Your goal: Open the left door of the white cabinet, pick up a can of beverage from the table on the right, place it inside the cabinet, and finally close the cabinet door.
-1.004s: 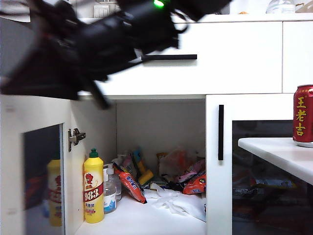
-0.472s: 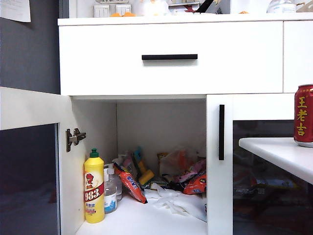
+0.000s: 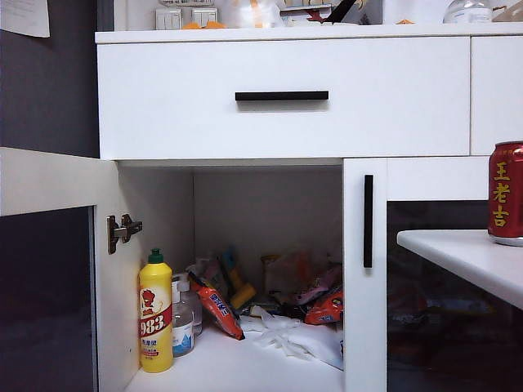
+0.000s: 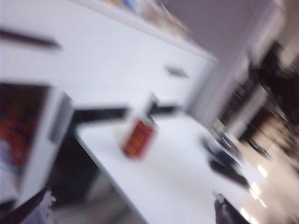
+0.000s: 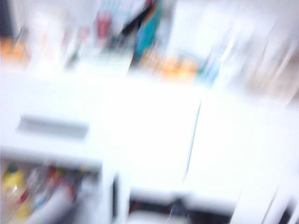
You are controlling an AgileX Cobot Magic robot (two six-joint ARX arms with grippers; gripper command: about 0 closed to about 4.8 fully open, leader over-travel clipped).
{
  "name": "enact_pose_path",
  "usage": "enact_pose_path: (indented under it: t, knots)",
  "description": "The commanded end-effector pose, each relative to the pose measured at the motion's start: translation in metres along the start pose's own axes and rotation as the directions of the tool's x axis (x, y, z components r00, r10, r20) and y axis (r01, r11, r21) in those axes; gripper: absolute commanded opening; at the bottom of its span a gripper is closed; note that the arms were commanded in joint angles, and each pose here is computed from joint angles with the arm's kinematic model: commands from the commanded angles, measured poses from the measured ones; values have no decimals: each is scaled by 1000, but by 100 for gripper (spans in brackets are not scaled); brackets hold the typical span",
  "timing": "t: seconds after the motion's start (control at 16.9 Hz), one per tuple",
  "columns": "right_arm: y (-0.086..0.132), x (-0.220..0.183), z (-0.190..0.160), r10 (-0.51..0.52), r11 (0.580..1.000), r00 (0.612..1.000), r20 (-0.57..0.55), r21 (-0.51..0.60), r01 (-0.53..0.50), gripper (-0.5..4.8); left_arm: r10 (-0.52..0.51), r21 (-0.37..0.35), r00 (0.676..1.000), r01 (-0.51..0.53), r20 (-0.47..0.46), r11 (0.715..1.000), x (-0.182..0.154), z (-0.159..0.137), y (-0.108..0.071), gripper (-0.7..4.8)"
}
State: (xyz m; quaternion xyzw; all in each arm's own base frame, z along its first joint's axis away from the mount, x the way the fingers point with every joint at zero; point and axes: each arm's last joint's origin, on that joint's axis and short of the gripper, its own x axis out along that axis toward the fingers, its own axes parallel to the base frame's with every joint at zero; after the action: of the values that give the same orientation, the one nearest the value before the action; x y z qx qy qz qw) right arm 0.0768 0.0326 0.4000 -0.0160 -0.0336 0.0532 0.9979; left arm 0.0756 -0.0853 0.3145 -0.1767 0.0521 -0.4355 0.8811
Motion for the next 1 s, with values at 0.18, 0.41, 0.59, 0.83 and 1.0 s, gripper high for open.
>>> enact_pose_path:
  t: [0.18,0.41,0.59,0.83,1.0]
  knots:
    - [12,15,-103,-63,989,997,-36,132,67,474,27,18,999,-26,-34,1000,28,-5,5,479]
    - [18,32,-174,-209,977,977,-42,37,210,479,59,85,994,-50,-96,995,35,-13,9,479]
    - [11,49,-198,-247,969,963,-109,-10,248,479,83,102,984,-68,-157,992,37,-19,12,479]
    - [-11,78,-210,-253,967,963,-90,6,255,479,114,105,976,-96,-184,990,43,-24,15,479]
    - [-22,103,-223,-209,977,976,-64,19,211,479,129,107,969,-109,-212,988,49,-28,17,479]
